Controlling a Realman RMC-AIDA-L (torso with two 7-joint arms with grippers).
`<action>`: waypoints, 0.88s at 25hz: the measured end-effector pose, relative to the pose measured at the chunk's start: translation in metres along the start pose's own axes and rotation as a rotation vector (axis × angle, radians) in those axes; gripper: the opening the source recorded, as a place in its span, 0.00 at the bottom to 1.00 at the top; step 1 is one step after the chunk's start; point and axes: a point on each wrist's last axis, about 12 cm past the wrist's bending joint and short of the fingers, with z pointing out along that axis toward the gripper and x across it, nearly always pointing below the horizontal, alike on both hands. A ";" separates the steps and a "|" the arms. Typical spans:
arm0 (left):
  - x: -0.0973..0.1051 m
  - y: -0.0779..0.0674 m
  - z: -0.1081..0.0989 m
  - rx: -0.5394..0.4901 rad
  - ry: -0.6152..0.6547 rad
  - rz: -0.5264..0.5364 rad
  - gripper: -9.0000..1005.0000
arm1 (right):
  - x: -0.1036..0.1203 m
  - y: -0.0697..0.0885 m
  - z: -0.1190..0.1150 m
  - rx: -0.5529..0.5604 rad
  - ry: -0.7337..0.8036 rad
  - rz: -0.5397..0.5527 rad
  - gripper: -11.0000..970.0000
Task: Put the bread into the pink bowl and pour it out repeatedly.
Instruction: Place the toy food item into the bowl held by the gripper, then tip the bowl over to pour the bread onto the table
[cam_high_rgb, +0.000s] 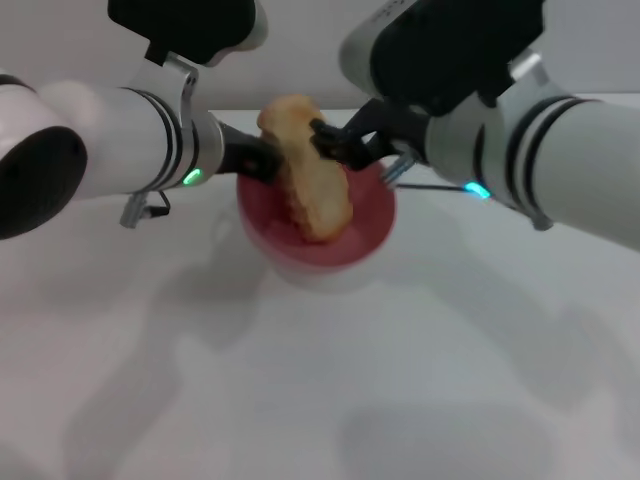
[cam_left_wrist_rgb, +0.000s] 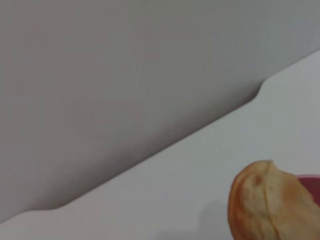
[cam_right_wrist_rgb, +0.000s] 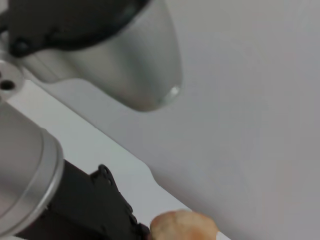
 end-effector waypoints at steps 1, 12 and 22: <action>0.000 0.002 0.000 -0.009 -0.014 0.003 0.05 | 0.001 -0.004 -0.003 0.023 -0.005 0.021 0.65; 0.011 0.005 -0.006 -0.132 -0.272 0.186 0.05 | 0.037 -0.083 -0.045 0.334 0.077 0.287 0.78; 0.034 -0.027 -0.005 -0.147 -0.424 0.468 0.05 | 0.052 -0.085 -0.038 0.341 0.133 0.291 0.78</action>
